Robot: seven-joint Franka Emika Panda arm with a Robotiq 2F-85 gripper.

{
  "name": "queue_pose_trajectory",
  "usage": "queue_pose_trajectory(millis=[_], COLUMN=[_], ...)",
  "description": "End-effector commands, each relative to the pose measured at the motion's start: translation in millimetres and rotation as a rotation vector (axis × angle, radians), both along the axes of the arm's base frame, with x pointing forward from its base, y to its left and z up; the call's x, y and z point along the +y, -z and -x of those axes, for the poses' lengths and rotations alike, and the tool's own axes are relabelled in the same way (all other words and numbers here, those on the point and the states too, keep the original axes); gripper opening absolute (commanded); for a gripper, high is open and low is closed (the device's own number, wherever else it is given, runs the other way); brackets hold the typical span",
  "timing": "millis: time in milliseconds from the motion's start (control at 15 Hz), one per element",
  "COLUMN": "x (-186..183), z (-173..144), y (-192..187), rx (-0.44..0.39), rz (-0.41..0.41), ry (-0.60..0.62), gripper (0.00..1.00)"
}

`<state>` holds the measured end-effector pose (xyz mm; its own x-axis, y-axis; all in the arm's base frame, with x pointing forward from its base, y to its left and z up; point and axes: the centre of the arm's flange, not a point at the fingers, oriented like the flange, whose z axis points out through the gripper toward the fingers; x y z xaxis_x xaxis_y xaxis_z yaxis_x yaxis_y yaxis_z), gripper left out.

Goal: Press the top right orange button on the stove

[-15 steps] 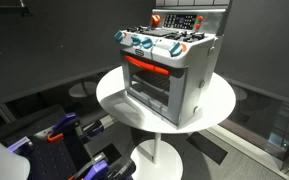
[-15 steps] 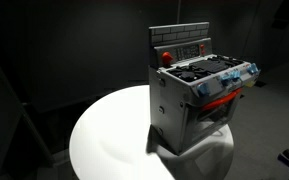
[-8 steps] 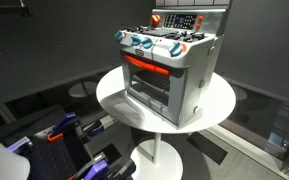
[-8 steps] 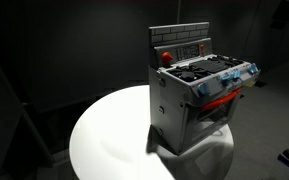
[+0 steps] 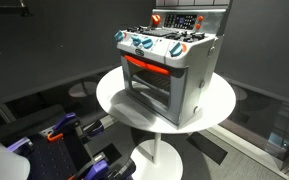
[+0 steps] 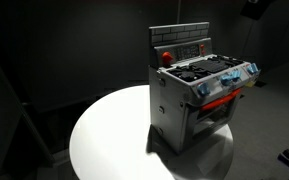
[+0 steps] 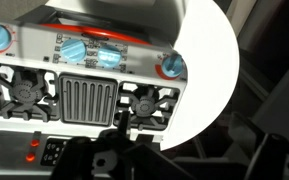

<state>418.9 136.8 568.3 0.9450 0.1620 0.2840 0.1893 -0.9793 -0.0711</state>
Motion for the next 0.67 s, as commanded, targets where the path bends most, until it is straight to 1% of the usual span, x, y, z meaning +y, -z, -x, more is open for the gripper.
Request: queue_pose_trajectory(millis=[0,267,600], x=[-8.5,-27.8,-55.9], z=[-36.8,-64.9,-93.3], y=[-8.2,-3.0,9.0], rx=[-0.05,-0.109,-0.133], rz=[0.043,0.108,0.173], ry=[0.078,0.157,0.257], gripper=[1.0,1.0,1.0])
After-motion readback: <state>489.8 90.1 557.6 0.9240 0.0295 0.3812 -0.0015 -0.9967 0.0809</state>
